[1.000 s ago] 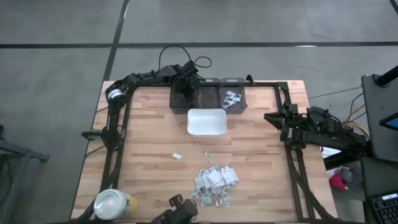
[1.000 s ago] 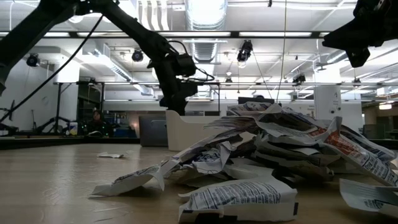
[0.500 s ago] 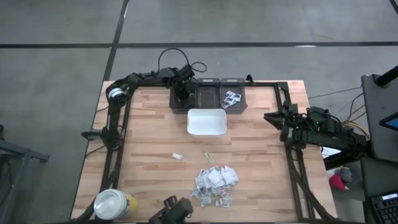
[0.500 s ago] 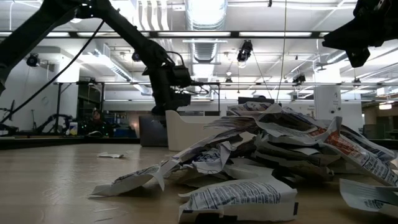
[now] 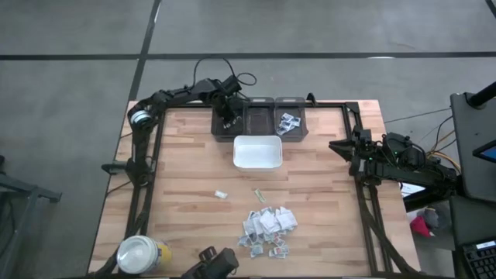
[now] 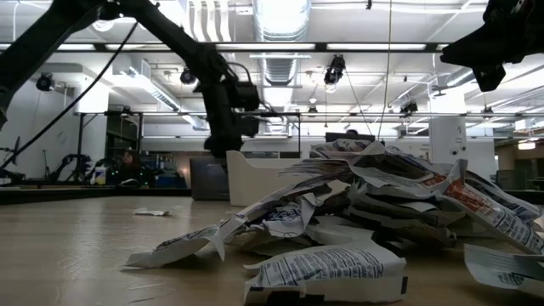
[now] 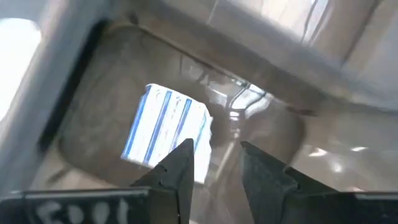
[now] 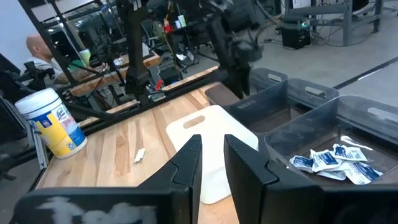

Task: Pick & Place First Aid Supplies
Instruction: Put the white alcohol pad into the right black bin

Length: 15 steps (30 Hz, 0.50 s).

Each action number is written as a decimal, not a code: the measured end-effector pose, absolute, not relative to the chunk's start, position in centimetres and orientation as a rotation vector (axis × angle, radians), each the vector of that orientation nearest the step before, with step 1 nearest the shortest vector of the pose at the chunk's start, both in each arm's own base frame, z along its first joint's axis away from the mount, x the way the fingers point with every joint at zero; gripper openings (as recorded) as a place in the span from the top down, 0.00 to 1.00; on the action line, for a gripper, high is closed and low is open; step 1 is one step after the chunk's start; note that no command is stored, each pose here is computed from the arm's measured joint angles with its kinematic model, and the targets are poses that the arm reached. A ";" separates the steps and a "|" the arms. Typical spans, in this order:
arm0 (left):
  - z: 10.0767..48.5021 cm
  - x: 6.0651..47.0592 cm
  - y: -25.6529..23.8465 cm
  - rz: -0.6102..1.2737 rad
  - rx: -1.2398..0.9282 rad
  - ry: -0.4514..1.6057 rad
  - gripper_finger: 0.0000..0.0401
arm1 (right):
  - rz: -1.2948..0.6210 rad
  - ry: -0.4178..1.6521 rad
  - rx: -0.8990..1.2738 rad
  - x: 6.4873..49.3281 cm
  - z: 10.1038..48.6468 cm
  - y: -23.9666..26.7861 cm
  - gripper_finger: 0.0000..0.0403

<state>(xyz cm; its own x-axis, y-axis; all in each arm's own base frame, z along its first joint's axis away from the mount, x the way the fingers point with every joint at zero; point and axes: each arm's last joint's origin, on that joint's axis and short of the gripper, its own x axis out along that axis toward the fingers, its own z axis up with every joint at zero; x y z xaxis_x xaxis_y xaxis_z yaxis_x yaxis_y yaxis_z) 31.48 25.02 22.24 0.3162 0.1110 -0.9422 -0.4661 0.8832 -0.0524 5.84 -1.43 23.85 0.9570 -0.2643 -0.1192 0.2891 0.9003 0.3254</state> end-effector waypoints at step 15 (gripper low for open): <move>30.8 30.3 13.3 0.421 -0.540 1.112 0.70 | -0.287 0.074 0.346 5.8 23.8 -1.4 0.79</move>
